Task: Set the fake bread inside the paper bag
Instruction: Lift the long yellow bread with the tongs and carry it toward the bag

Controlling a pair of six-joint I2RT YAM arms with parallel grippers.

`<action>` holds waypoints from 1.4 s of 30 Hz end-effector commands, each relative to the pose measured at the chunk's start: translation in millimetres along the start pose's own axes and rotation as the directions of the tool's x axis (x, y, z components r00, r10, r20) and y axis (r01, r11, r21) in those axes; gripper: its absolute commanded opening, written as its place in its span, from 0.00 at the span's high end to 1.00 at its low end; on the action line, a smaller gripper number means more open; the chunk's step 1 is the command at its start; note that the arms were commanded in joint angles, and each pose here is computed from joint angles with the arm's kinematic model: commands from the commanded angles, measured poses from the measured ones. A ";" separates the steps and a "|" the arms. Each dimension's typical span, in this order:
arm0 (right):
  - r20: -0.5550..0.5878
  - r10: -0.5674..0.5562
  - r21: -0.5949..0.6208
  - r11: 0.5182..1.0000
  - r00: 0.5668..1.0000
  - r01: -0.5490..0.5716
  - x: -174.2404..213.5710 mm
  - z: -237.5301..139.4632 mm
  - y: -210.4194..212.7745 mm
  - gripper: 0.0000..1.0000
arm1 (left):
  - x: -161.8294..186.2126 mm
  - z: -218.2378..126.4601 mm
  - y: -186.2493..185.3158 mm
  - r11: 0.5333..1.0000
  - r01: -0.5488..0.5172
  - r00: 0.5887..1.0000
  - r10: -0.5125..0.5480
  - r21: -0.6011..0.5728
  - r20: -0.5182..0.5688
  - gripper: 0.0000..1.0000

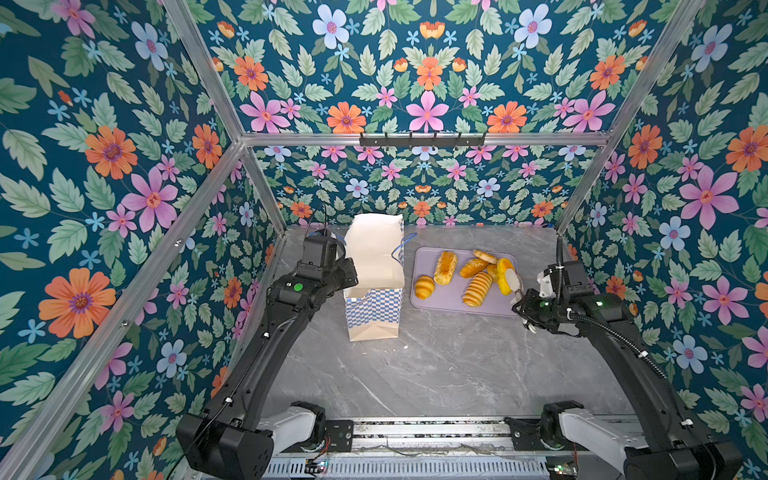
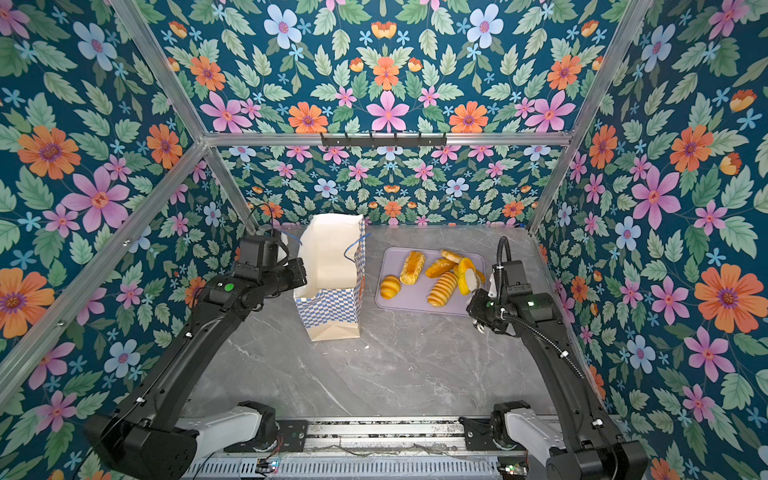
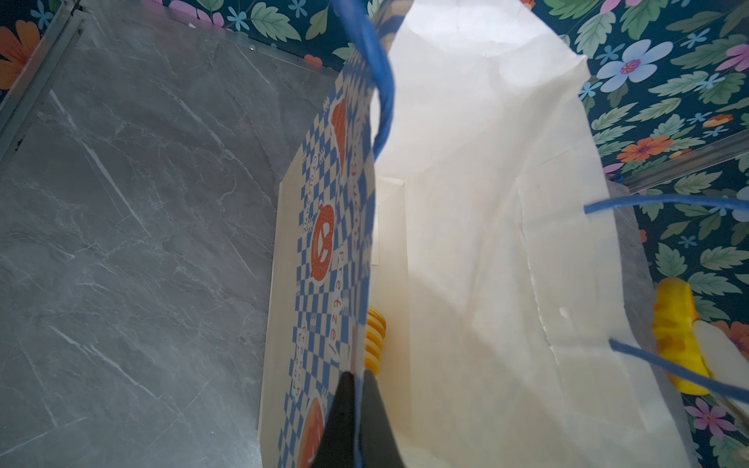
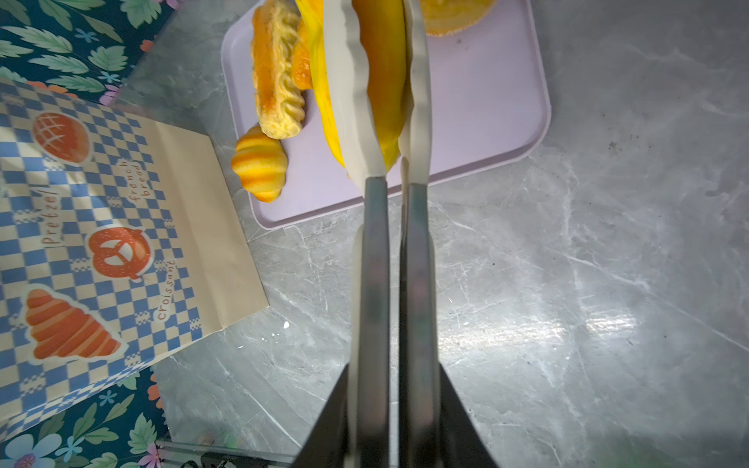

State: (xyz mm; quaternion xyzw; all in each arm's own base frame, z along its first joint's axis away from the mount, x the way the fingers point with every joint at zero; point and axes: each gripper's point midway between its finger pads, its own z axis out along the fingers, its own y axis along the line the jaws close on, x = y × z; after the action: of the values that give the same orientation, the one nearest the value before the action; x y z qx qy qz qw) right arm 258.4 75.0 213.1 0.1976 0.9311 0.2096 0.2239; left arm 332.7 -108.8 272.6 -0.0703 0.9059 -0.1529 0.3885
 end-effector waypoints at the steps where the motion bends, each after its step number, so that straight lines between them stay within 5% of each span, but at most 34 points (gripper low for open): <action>1: 0.020 -0.022 -0.032 0.999 1.000 0.023 -7.7 -11.2 12.0 0.78 | -4.7 -1.1 -1.7 1.000 -0.001 1.000 0.001 0.010 0.022 0.96; 42: 0.252 -0.103 -0.353 0.916 0.962 0.191 -75.2 -146.7 147.9 0.81 | -9.1 -1.9 -6.2 1.000 0.013 0.999 -0.014 0.029 0.031 0.96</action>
State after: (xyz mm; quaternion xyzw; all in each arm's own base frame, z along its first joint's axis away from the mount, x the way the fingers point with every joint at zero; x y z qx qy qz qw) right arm 283.8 112.0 413.4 0.1133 0.8669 0.3247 0.3608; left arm 332.9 -110.3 273.2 -0.0709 0.9047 -0.1581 0.3892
